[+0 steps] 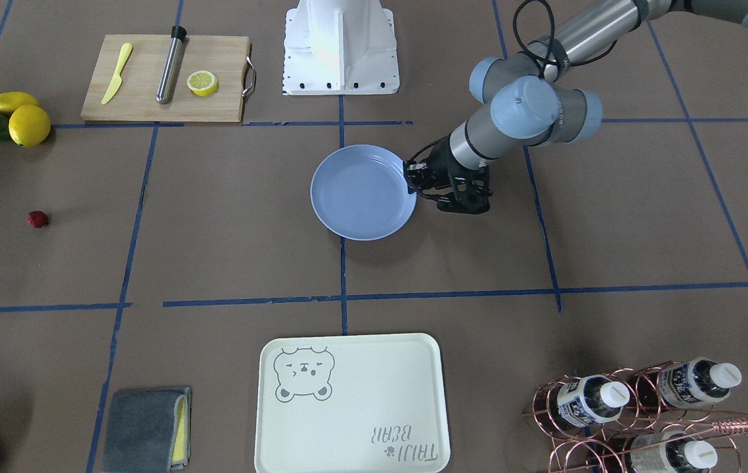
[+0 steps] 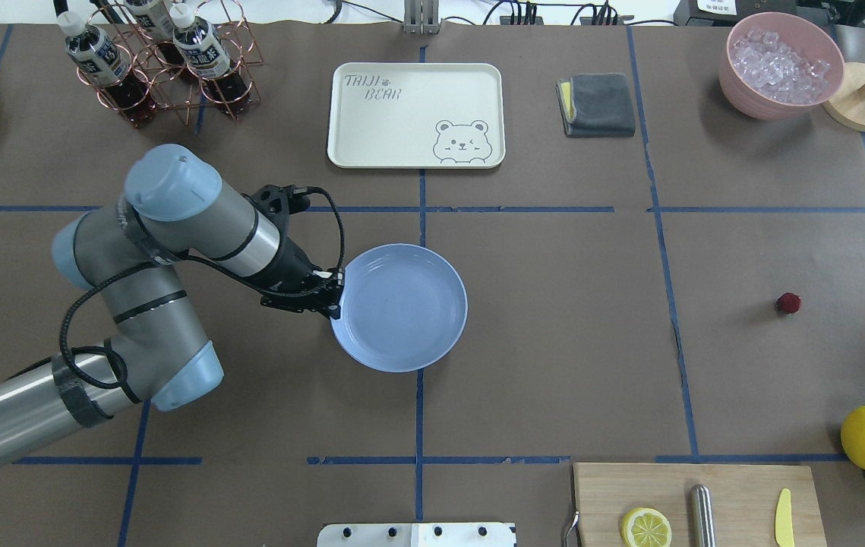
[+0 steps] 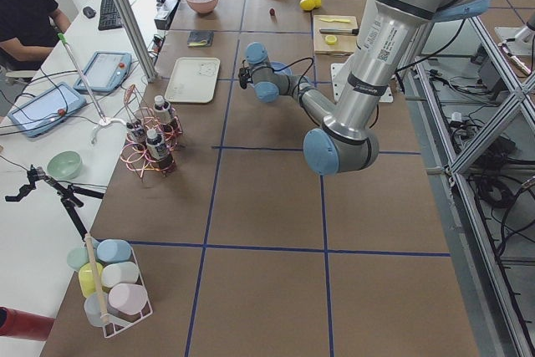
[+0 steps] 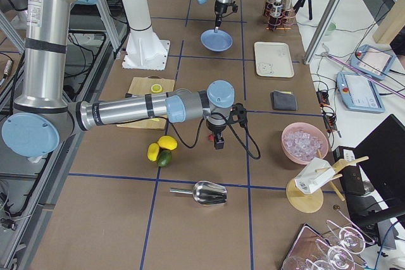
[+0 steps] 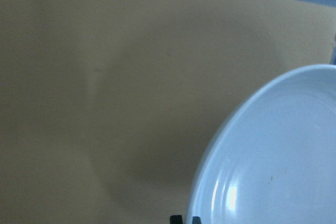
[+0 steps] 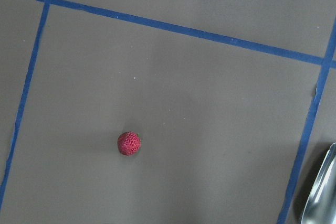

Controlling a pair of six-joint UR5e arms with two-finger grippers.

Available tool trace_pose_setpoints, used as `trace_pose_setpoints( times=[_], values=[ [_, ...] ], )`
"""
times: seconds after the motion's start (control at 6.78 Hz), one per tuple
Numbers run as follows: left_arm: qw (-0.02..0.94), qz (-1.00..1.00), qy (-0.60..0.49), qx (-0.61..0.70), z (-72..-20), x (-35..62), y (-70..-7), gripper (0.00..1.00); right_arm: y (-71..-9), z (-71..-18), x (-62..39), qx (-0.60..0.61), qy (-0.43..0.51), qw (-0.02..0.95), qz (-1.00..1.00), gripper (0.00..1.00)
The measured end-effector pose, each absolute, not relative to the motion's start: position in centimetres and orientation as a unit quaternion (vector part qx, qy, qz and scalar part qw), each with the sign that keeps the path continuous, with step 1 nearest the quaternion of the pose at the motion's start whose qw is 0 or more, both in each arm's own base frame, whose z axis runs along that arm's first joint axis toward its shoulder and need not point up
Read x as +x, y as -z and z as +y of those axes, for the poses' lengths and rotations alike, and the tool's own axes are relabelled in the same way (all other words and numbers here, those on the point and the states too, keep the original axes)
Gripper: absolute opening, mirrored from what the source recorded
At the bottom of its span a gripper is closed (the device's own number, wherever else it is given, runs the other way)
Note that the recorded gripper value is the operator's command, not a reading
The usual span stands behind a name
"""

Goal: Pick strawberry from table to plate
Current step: 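Push the light blue plate with the left gripper toward the table center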

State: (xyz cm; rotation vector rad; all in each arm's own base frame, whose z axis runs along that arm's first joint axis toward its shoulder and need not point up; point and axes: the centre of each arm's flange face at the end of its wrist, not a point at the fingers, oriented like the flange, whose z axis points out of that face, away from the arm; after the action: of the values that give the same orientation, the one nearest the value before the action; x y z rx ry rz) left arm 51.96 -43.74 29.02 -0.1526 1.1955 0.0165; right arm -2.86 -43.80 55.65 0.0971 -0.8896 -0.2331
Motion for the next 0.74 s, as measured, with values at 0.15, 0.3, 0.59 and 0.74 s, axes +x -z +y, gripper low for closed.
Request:
trace_pose_setpoints(
  times=[0.15, 0.3, 0.59, 0.74],
  values=[
    [0.816, 0.573, -0.007, -0.067, -42.7, 53.9, -28.9, 0.00, -55.7, -43.8, -2.9, 0.046, 0.112, 0.895, -0.429, 1.00],
    [0.813, 0.579, -0.002, -0.059, -42.5, 54.7, -28.9, 0.00, -55.6, -43.8, -2.9, 0.046, 0.113, 0.895, -0.430, 1.00],
    [0.812, 0.581, 0.002, -0.051, -42.4, 55.0, -28.9, 0.00, -55.6, -43.8, -3.0, 0.047, 0.113, 0.895, -0.430, 1.00],
    [0.813, 0.580, 0.001, -0.051, -42.3, 55.2, -29.0, 0.00, -55.6, -43.8, -3.0, 0.047, 0.113, 0.895, -0.430, 1.00]
  ],
)
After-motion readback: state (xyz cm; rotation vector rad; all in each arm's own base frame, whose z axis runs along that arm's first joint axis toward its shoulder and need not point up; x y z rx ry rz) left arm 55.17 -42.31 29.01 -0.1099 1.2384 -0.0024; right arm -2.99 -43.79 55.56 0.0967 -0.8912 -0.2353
